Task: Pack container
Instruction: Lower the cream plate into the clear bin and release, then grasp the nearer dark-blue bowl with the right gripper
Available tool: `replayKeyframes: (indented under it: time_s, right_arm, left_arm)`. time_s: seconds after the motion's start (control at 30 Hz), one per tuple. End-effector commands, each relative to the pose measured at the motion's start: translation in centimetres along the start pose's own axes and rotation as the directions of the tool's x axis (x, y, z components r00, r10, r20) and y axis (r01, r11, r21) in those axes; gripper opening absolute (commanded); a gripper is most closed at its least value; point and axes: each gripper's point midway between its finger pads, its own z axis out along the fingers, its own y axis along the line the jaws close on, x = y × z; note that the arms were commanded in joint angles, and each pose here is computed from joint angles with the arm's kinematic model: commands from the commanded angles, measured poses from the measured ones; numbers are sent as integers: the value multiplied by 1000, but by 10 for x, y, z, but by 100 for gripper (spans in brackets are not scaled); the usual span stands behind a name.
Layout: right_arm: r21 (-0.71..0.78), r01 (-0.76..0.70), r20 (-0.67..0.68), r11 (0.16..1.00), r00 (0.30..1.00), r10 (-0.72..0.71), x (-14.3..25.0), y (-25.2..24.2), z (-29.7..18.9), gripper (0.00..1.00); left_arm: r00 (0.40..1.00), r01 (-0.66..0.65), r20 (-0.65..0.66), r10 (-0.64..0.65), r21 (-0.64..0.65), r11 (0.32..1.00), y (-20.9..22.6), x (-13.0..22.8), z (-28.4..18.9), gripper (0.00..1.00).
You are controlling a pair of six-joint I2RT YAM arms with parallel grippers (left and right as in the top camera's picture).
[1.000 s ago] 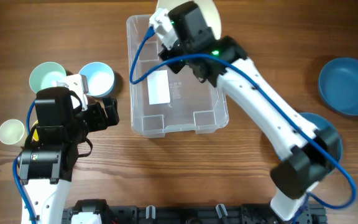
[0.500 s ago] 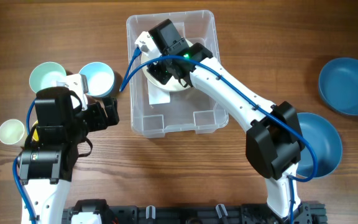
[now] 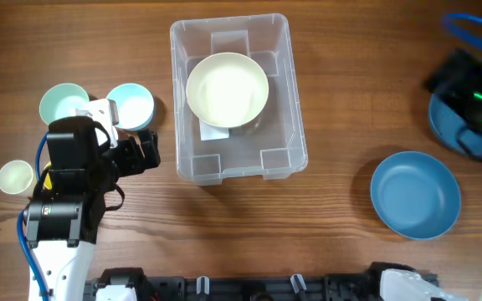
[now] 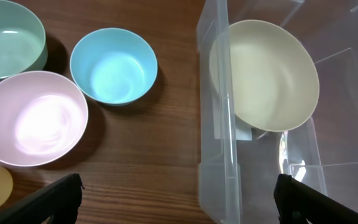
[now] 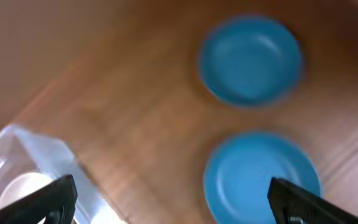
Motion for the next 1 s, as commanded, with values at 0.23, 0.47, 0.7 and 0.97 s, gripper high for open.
replayKeyframes:
  time_s: [0.23, 0.47, 0.7, 0.97]
  right_arm:
    - [313, -393, -214, 864, 857, 468, 89, -137, 69, 100]
    - [466, -469, -248, 750, 745, 620, 156, -200, 127, 100]
    - [470, -507, -202, 723, 735, 647, 205, -226, 179, 99]
    - [446, -519, -168, 729, 752, 638, 218, -232, 200, 43]
  left_arm:
    - [1000, 5, 21, -5, 2, 1000, -2, -7, -4, 100]
    - [1000, 5, 20, -5, 2, 1000, -2, -7, -4, 100]
    - [1000, 5, 20, -5, 2, 1000, -2, -7, -4, 100]
    - [1000, 5, 19, -5, 1, 1000, -2, -7, -4, 100]
